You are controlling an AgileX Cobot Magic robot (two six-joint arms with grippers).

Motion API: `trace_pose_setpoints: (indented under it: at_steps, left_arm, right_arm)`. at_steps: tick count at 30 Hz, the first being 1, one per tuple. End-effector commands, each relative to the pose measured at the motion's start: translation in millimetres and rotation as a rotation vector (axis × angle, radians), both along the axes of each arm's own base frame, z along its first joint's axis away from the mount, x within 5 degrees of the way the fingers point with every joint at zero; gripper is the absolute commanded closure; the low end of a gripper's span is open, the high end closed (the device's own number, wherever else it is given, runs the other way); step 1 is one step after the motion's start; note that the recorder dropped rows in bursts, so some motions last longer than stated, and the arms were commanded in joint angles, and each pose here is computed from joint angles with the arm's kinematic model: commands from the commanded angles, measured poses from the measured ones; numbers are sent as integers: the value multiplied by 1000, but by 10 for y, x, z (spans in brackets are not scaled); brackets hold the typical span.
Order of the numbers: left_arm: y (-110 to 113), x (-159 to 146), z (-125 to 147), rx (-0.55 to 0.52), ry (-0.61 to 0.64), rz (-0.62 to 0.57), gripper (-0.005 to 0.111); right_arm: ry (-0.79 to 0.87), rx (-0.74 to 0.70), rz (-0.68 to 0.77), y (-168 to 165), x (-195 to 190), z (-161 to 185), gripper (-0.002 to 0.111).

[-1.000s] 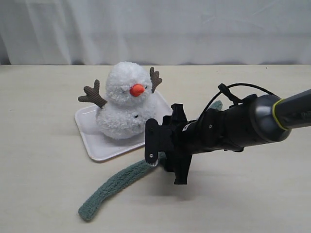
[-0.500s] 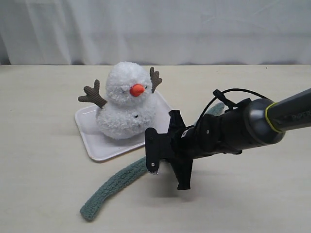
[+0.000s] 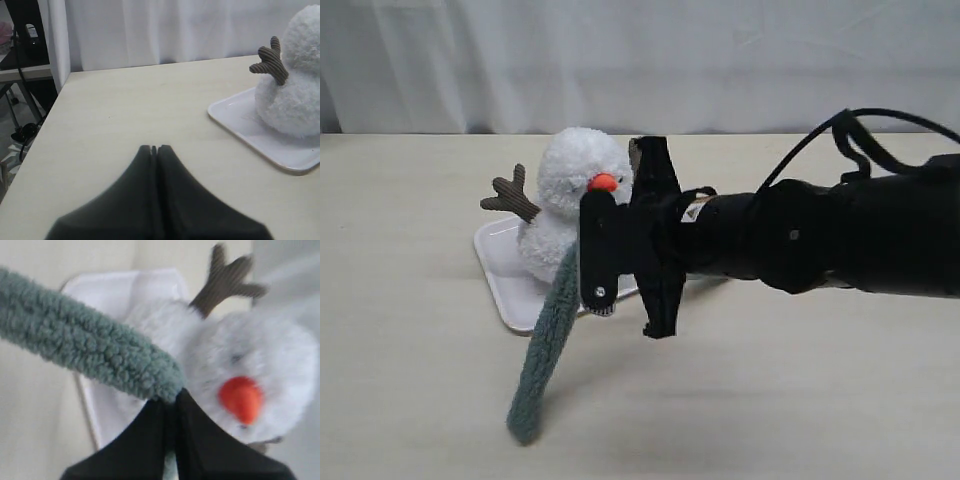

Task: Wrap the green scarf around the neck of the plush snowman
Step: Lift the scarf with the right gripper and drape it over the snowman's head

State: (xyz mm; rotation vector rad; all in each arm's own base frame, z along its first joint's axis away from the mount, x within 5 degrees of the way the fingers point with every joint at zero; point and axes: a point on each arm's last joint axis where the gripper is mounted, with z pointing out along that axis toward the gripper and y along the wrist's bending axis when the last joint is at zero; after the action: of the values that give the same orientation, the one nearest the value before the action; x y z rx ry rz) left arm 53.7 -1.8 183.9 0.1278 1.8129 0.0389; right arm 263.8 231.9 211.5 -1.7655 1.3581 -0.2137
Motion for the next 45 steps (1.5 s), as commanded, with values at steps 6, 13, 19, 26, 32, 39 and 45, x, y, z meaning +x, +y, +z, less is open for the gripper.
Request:
trace_pose_setpoints:
  at_steps: [6, 13, 19, 26, 32, 39, 45]
  left_arm:
    - [-3, 2, 2, -5, -11, -3, 107]
    - [-3, 2, 2, -5, -11, -3, 107]
    - [-3, 2, 0, -5, -9, -3, 107]
    - [-3, 2, 0, -5, -9, -3, 107]
    - [-3, 2, 0, -5, -9, -3, 107]
    - [-3, 2, 0, -5, -9, -3, 107]
    - [-3, 2, 1, -5, -10, -3, 107]
  right_arm:
    - [-286, 308, -158, 118, 165, 794, 104]
    - [-413, 303, -210, 416, 596, 635, 104]
    - [-443, 235, -239, 431, 906, 422, 104]
    - [-420, 204, -264, 392, 1046, 232, 104]
    - [-383, 201, -255, 405, 1040, 186, 91]
    - [-202, 410, -460, 355, 1037, 169, 52]
    - [92, 650, -690, 279, 948, 278, 51]
